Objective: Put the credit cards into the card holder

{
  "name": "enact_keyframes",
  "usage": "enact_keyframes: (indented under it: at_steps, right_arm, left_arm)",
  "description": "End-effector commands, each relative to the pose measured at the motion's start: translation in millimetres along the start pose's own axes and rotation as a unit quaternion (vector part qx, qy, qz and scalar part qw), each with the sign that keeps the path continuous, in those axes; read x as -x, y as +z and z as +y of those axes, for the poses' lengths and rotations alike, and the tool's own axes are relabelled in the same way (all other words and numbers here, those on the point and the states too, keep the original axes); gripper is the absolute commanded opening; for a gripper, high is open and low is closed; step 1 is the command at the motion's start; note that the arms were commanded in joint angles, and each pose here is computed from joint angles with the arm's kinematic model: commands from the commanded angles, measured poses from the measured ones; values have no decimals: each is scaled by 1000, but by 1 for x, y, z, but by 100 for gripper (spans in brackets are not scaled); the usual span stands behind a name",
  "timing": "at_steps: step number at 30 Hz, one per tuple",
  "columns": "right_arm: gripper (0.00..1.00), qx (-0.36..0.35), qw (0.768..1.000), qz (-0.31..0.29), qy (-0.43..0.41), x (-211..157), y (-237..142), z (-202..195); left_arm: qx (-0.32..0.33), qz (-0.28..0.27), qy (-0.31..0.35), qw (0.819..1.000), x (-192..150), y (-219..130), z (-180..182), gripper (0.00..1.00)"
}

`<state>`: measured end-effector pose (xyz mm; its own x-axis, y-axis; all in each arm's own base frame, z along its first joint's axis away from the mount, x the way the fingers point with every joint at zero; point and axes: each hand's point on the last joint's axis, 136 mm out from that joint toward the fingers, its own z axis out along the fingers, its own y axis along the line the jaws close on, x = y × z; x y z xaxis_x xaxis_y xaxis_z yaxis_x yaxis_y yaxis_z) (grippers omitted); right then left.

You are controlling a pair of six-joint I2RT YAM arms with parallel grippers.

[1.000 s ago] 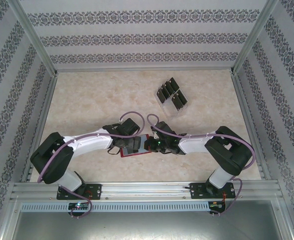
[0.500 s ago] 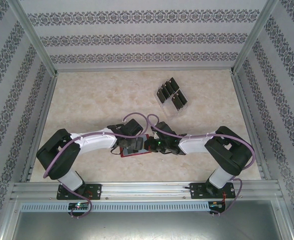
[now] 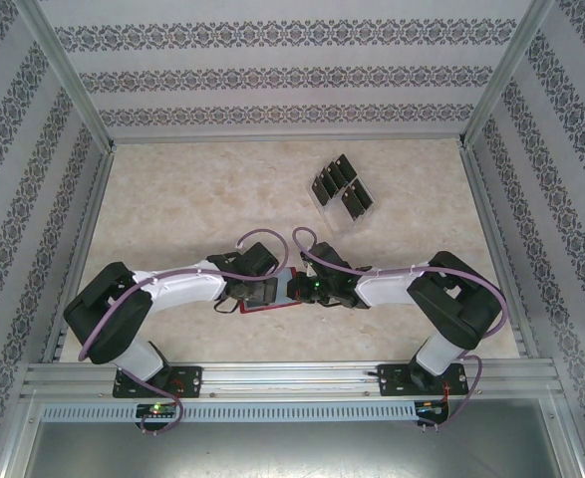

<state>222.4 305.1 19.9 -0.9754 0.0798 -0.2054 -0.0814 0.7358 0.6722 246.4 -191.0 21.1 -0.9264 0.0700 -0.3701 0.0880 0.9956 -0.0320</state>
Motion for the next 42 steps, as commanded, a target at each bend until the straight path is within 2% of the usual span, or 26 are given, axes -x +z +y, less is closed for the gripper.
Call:
enact_keyframes:
  at_steps: [1, 26, 37, 42]
  right_arm:
    - [0, -31, 999, 6, 14, -5, 2, -17]
    - [0, -36, 999, 7, 16, -6, 2, -20]
    - [0, -11, 1000, 2, 0, 7, -5, 3]
    - [8, -6, 1000, -6, -11, 18, -13, 15]
  left_arm:
    - [30, 5, -5, 1000, -8, -1, 18, 100]
    - [52, -15, -35, 998, 8, 2, 38, 100]
    - [-21, -65, -50, 996, 41, -21, 11, 100]
    - [-15, -75, -53, 996, 51, -29, 15, 100]
